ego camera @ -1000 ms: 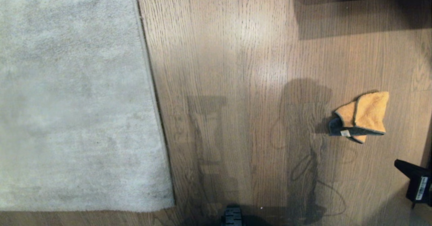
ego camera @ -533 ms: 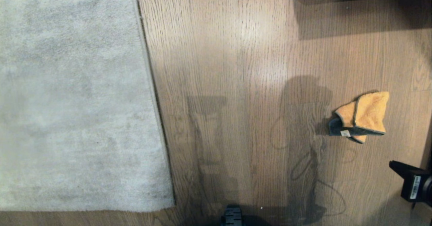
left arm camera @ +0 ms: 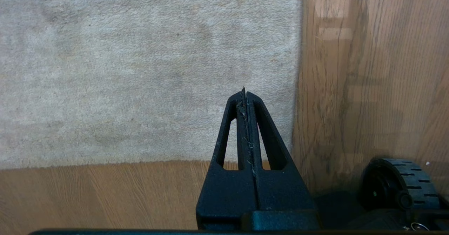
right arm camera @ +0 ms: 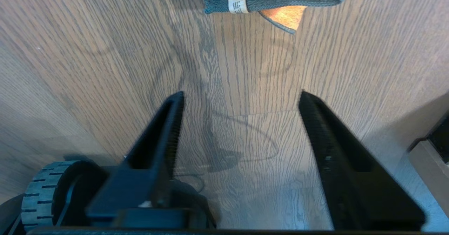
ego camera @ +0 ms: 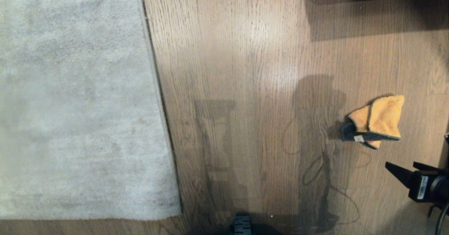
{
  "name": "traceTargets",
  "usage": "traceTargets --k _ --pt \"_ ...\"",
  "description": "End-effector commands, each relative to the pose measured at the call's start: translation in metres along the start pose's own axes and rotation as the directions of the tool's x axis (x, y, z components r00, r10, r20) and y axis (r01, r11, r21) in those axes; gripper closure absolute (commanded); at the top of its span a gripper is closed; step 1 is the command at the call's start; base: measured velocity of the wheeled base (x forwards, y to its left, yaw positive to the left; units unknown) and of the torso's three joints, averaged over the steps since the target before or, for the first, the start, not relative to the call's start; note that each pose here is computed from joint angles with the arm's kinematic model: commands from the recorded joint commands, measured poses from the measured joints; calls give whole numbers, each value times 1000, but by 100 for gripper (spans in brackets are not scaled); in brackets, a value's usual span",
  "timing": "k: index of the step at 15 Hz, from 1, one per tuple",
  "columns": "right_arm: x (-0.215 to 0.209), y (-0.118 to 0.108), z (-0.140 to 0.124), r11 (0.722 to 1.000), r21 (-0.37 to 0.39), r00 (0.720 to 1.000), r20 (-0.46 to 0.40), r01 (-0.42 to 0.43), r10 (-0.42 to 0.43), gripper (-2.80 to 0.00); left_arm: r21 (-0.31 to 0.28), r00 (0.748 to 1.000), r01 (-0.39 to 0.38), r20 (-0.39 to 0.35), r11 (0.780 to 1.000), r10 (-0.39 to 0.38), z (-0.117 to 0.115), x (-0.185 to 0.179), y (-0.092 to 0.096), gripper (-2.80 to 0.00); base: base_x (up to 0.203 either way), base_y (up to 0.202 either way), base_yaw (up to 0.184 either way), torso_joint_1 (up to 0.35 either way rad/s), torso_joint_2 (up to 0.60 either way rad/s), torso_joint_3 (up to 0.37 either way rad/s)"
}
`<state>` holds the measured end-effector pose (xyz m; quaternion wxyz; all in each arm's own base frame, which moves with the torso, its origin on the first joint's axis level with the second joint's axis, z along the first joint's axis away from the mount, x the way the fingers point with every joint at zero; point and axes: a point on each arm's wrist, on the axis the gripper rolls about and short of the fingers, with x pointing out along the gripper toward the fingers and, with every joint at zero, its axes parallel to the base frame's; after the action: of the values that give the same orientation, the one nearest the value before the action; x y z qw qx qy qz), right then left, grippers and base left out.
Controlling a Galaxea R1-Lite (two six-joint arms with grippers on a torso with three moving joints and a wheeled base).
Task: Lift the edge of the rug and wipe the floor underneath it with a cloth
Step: Pick up the rag
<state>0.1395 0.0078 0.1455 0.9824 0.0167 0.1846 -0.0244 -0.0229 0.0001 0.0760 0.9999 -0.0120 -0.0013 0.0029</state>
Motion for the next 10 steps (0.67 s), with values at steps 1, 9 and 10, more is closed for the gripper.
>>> traceTargets --k 1,9,10 --pt "7 0 -2 1000 -1 1000 -20 3 -3 -280 -1 1000 0 1 1000 0 0 0 0 0 0 0 0 0 0 0" --pt "31 -1 5 999 7 998 24 49 -49 -280 0 1000 0 -1 1000 0 0 0 0 0 0 0 0 0 0 0" --pt "36 -1 5 999 8 998 27 51 -51 -280 -1 1000 0 1 1000 0 0 0 0 0 0 0 0 0 0 0"
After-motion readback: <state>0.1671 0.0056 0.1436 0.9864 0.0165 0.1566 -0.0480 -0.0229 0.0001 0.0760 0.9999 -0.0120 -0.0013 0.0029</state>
